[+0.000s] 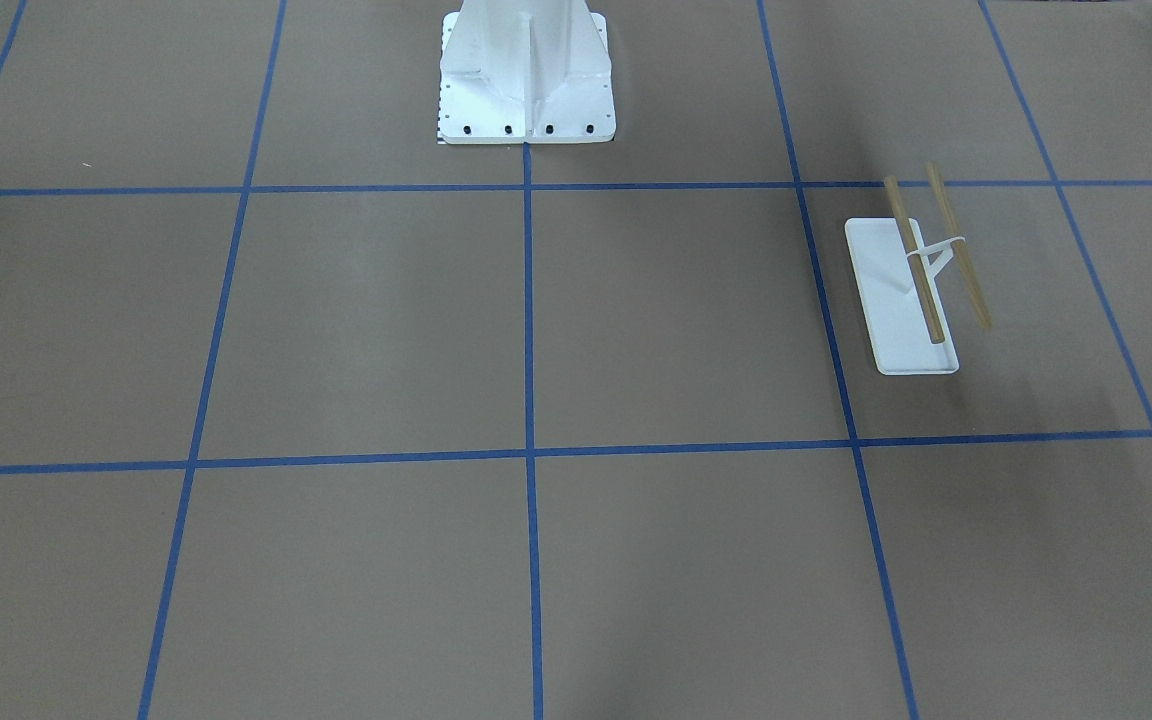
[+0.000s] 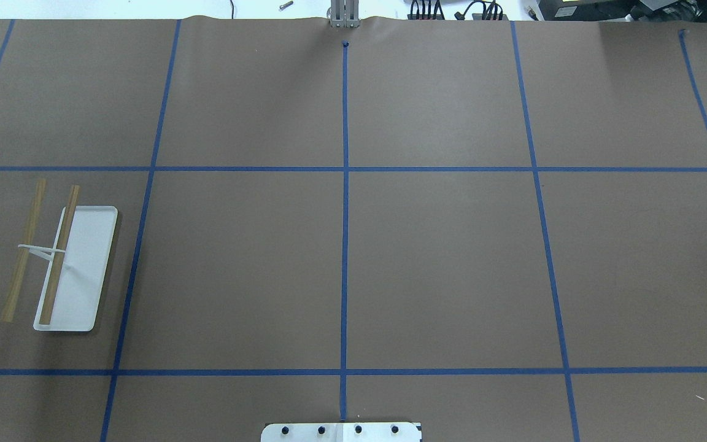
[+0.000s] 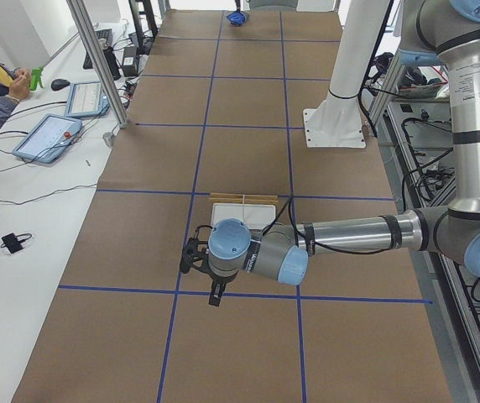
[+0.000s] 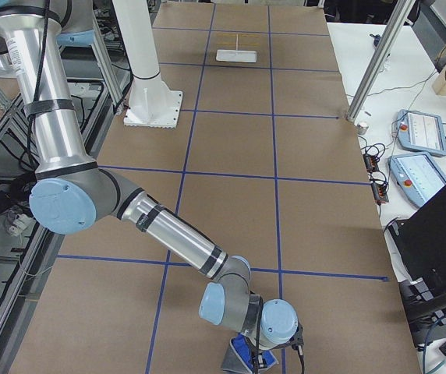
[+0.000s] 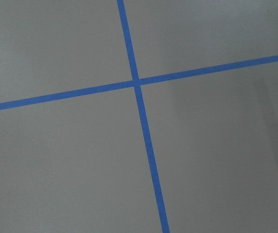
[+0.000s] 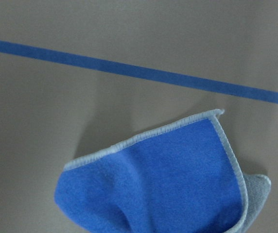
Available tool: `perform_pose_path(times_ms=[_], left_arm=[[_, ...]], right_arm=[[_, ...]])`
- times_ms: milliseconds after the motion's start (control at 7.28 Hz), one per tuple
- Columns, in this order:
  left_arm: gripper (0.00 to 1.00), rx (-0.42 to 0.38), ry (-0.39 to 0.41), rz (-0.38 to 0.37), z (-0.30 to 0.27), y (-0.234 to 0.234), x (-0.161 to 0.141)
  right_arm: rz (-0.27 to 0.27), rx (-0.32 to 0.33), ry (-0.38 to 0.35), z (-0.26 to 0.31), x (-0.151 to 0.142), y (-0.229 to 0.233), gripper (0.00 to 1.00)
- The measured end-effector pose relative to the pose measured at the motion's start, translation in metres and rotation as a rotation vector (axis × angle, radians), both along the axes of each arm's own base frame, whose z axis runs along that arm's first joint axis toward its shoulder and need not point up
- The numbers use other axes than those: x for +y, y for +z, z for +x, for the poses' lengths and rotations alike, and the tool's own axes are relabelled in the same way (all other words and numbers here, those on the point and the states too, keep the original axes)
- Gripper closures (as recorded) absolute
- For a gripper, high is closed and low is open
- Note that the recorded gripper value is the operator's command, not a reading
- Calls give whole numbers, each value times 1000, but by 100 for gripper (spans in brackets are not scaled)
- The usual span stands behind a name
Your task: Hang towel on rack
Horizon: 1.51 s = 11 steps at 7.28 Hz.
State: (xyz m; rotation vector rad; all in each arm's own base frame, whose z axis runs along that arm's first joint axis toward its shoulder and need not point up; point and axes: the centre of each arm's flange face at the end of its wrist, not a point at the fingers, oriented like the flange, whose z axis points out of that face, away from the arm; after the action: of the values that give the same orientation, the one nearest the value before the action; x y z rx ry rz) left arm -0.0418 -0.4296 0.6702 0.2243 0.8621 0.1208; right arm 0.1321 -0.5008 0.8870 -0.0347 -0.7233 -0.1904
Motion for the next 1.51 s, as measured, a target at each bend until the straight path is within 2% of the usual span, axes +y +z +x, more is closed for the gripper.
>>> perform_pose_path(times_ms=[550,687,824,962,1099,1511], left_arm=[[2,-2,0,0,0,1,-2],[2,-2,1,-2,0,3,-3],[2,-2,1,-2,0,3,-3],[2,-2,1,-2,0,3,-3],[2,-1,1,0,0,3,-4],[2,0,0,4,0,1,-4]], right_arm=[[-51,66,110,1,13,30,1],[-59,70,114,0,16,34,14],[-62,78,110,-2,17,36,53],[-64,92,105,-5,16,37,83],[-69,102,106,-8,15,37,100],[-72,113,101,-27,-6,26,100]])
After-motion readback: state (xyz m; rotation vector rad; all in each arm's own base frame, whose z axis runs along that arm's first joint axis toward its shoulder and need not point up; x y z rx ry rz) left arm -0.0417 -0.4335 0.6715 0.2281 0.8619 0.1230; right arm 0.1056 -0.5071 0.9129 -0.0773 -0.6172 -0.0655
